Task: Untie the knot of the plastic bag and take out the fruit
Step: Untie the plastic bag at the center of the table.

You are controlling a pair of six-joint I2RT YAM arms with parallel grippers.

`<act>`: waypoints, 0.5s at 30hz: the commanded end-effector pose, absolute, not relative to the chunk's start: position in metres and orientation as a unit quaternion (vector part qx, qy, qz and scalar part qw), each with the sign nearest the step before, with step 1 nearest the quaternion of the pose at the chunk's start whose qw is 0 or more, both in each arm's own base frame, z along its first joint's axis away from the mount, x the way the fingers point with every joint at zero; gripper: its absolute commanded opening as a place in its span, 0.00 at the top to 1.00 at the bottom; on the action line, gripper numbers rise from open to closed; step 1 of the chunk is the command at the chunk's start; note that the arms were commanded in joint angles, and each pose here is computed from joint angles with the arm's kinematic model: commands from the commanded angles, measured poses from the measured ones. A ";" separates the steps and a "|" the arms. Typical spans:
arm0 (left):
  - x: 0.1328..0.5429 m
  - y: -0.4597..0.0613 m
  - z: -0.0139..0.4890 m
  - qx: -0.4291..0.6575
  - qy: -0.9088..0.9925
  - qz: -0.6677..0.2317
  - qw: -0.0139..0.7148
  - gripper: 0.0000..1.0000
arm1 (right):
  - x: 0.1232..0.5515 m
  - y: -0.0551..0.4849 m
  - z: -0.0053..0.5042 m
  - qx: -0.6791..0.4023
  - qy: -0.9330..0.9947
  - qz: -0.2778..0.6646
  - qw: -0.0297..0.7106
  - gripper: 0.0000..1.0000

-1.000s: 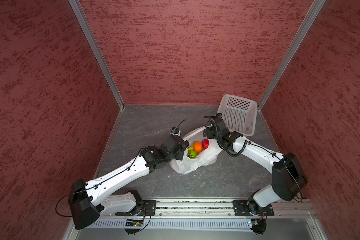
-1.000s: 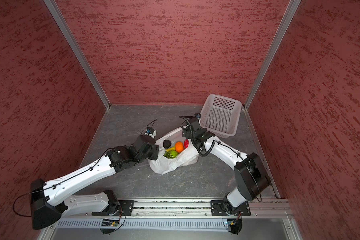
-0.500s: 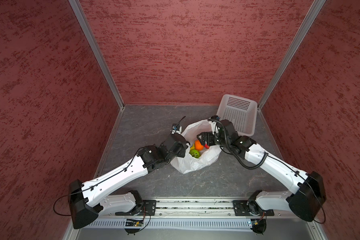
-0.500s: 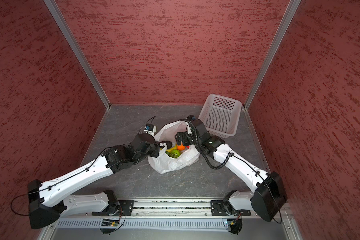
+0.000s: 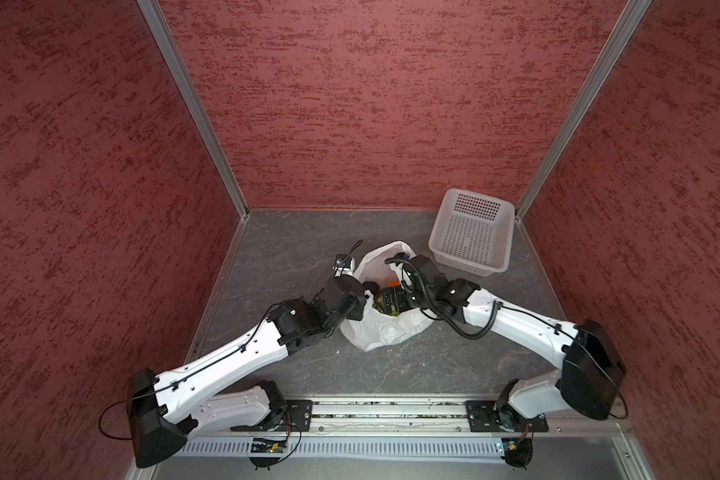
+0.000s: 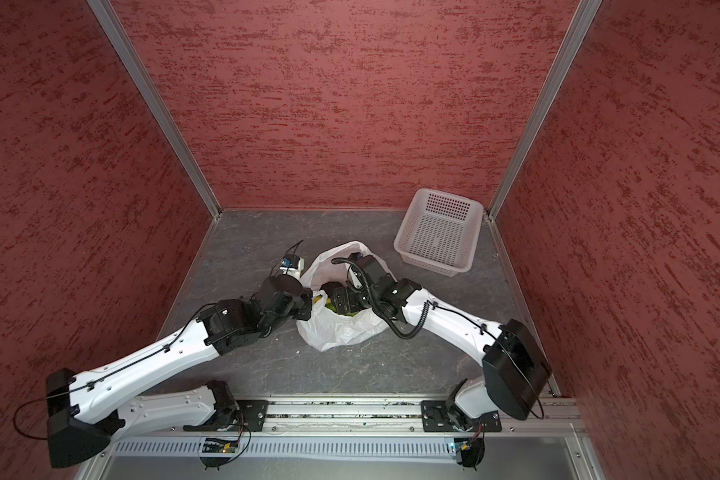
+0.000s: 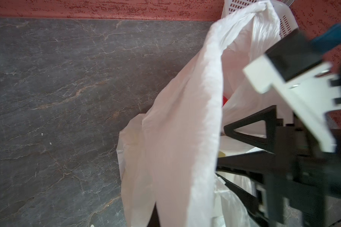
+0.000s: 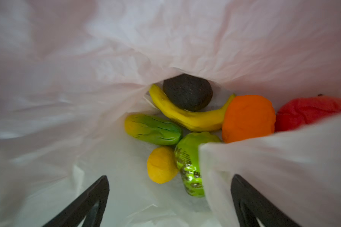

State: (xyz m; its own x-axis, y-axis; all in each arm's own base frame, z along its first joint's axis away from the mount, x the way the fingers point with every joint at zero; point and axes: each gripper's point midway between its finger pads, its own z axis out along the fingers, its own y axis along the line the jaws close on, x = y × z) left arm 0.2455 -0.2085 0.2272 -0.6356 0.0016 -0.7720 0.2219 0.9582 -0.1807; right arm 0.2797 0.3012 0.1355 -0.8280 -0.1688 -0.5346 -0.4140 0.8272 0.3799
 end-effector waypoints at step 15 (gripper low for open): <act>0.246 -0.191 0.216 0.014 0.908 -0.139 0.396 1.00 | 0.136 0.243 0.049 -0.157 0.974 0.143 0.083 0.03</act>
